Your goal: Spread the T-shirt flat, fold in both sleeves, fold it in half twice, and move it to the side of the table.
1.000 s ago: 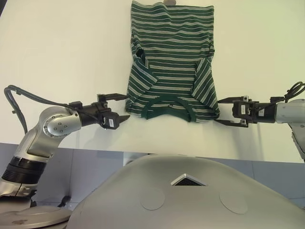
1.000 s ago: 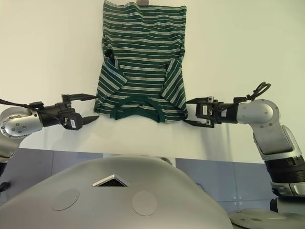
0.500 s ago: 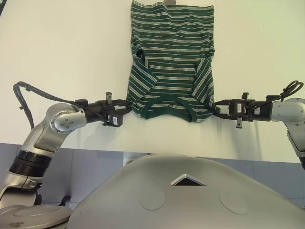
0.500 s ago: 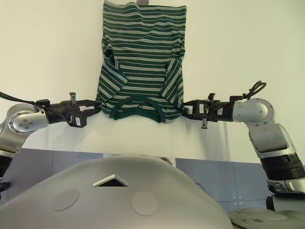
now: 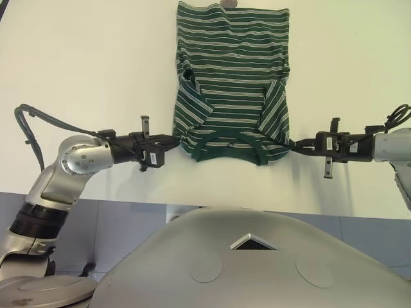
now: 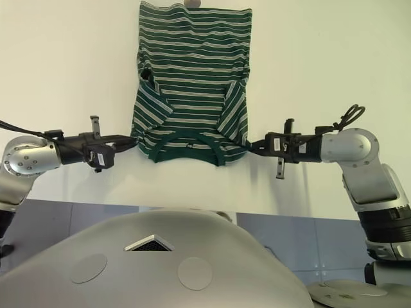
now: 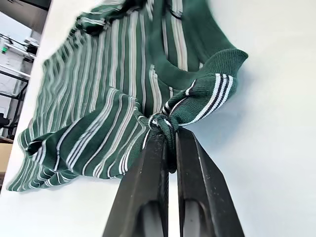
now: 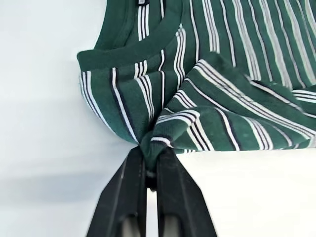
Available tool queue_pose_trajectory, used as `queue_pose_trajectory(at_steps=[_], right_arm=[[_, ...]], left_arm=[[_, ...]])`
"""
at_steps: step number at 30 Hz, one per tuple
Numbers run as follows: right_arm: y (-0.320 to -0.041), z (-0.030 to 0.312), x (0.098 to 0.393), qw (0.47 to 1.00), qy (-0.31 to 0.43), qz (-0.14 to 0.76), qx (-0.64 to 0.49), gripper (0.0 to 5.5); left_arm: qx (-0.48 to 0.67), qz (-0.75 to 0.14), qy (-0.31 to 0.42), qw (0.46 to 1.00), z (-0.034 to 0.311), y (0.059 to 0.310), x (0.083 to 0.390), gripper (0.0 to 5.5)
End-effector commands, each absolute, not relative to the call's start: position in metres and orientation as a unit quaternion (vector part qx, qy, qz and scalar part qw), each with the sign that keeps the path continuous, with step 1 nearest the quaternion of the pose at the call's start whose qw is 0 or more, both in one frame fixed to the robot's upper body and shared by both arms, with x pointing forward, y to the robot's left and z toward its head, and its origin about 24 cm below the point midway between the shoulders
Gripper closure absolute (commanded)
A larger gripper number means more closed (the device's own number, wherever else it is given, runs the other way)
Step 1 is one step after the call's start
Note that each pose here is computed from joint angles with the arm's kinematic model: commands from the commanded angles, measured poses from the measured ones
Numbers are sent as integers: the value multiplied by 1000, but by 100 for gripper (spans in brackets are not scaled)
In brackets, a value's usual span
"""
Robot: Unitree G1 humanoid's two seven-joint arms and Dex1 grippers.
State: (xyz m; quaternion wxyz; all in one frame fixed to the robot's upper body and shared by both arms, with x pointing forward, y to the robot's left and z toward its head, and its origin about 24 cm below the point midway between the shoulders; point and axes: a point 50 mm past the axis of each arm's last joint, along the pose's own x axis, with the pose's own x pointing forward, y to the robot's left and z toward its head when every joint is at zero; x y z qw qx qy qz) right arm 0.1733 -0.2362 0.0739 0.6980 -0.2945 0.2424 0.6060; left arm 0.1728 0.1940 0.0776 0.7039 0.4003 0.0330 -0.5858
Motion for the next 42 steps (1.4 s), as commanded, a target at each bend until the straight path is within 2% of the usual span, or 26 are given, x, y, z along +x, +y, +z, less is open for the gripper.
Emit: queue_pose_trajectory(at_steps=[1,4,9,12,20,31,35,42], right_arm=[[-241,104,170,679,239,641,-267,546],[-242,127,158,645,245,688,-226,546],[-238,135,158,653,233,688,-214,546],[-236,133,172,682,217,658,-235,546],[-242,120,232,770,171,519,-330,546],[-241,99,293,810,158,396,-403,546],[-229,94,313,817,152,374,-411,546],[-215,83,331,821,149,356,-420,546]], left_arm=[[337,-602,39,723,116,204,171,549],[281,-651,71,701,139,211,157,549],[264,-654,74,705,144,209,157,550],[269,-646,73,710,142,209,164,550],[318,-547,29,774,125,207,231,550],[386,-410,6,826,108,200,315,550],[393,-387,12,834,96,195,333,550],[408,-390,42,824,63,180,343,550]])
